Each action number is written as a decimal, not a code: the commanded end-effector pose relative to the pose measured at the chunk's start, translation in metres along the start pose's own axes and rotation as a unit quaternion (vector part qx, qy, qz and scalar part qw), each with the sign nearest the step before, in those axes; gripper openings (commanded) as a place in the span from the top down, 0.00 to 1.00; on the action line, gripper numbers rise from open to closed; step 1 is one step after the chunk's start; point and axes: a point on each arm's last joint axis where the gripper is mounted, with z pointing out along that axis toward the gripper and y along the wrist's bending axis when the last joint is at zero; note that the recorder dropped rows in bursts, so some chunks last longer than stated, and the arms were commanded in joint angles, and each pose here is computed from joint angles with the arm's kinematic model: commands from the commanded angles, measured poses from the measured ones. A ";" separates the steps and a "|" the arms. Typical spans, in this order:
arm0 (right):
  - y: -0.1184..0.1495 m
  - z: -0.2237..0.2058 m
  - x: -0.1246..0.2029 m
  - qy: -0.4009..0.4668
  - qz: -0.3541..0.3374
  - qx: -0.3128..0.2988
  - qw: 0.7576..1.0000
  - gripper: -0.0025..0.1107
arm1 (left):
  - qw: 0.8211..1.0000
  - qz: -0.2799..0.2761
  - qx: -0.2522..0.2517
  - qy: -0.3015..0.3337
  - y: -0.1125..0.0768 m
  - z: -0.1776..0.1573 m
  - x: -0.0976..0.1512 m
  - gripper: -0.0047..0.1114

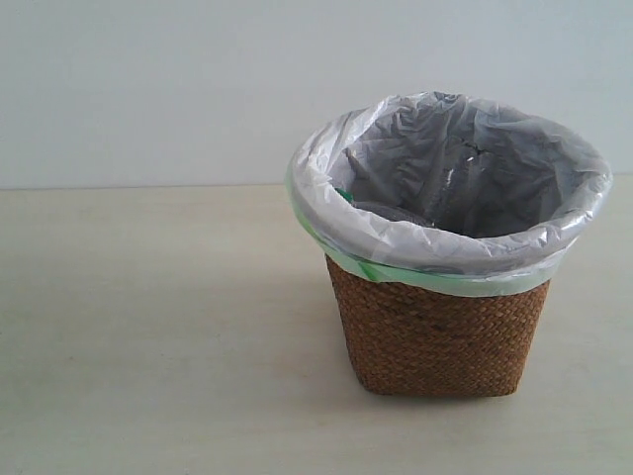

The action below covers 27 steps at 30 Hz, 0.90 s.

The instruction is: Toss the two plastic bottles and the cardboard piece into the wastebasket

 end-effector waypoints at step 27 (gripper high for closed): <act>0.000 0.000 -0.001 -0.006 -0.002 -0.001 1.000 0.98 | 0.948 0.025 -0.065 -0.311 0.038 -0.068 0.082 0.93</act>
